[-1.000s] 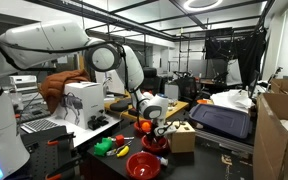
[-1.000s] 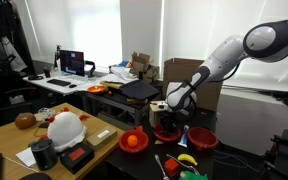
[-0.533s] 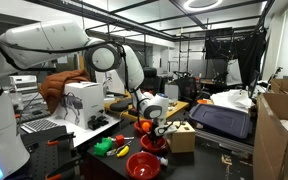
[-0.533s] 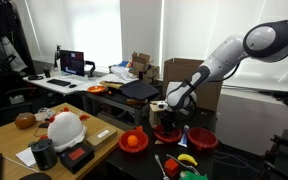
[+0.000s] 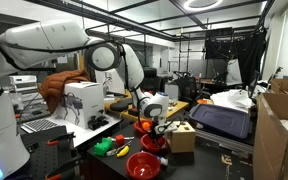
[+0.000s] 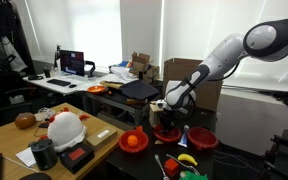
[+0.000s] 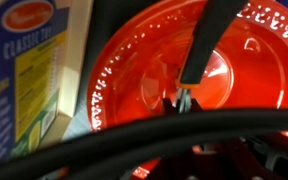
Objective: Remove the pliers from the bowl and put it on the table
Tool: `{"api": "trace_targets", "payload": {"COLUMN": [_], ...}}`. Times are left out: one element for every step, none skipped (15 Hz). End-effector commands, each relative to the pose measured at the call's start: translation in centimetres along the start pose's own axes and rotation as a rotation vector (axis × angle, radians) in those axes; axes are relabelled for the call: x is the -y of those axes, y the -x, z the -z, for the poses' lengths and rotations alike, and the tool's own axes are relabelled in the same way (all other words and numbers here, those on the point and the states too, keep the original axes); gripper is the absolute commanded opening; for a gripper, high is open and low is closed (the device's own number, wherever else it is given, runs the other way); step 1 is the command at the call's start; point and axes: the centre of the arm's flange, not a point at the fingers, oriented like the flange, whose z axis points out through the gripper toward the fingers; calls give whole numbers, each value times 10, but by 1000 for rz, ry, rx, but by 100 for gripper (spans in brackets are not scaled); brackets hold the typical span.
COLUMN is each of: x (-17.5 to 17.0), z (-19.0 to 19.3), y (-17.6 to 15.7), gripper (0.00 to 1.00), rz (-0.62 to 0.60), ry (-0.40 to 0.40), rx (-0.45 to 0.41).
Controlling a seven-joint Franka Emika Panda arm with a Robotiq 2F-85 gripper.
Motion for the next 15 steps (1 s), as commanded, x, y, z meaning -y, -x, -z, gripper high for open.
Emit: {"api": "trace_targets", "payload": {"x": [-3,-4,-5,-5,-5,-5,-4,-4,-2,0,1,3,5,6,8], "z": [35,42,49,56,63,69,76,82,90,97,102,110,116,123,130], "y": [-13,-17,-20,-23,-26,-29,-32,-34,-36,-38,-39,-41,-43,-44,-46], "gripper": [5,5,5,5,5,5,5,5,5,5,5,5,5,5,5], "rz": [-35,-41,-49,-54,-64,-74,-90,-106,-126,-147,-170,-194,-215,-235,-260], "ry": [34,50,58,66,74,84,88,82,68,57,45,27,15,-2,-14], "rx": [50,62,75,88,102,115,131,151,167,179,190,196,198,201,204]}}
